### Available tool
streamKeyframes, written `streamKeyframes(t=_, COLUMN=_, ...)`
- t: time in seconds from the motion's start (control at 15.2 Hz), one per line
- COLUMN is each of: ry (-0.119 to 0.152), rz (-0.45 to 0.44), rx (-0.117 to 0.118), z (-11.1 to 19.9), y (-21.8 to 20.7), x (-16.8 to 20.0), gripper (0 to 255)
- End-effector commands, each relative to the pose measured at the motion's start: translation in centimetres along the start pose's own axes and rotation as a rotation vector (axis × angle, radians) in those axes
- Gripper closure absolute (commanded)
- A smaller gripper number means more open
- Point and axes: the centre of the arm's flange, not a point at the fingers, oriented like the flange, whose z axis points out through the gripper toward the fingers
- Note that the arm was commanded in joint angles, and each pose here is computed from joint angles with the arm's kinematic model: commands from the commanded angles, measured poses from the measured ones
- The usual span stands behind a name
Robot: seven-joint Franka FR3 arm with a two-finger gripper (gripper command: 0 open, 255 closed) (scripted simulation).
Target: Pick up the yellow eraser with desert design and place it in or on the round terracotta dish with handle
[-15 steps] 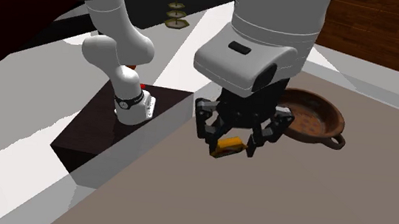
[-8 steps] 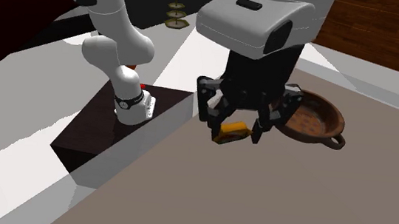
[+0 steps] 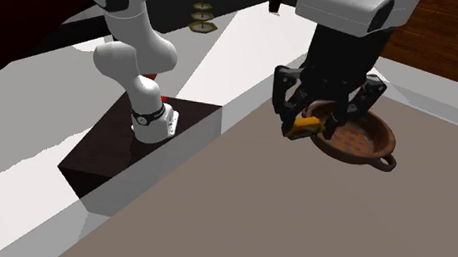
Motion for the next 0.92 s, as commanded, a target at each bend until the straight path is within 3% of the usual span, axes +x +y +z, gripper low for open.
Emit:
streamKeyframes(t=0.0, ry=0.000, rz=0.001, rx=0.000, z=-0.4, y=-2.2, x=-1.5, gripper=255)
streamKeyframes(t=0.86, ry=0.000, rz=0.001, rx=0.000, z=-0.5, y=-14.9, x=-10.6, gripper=255)
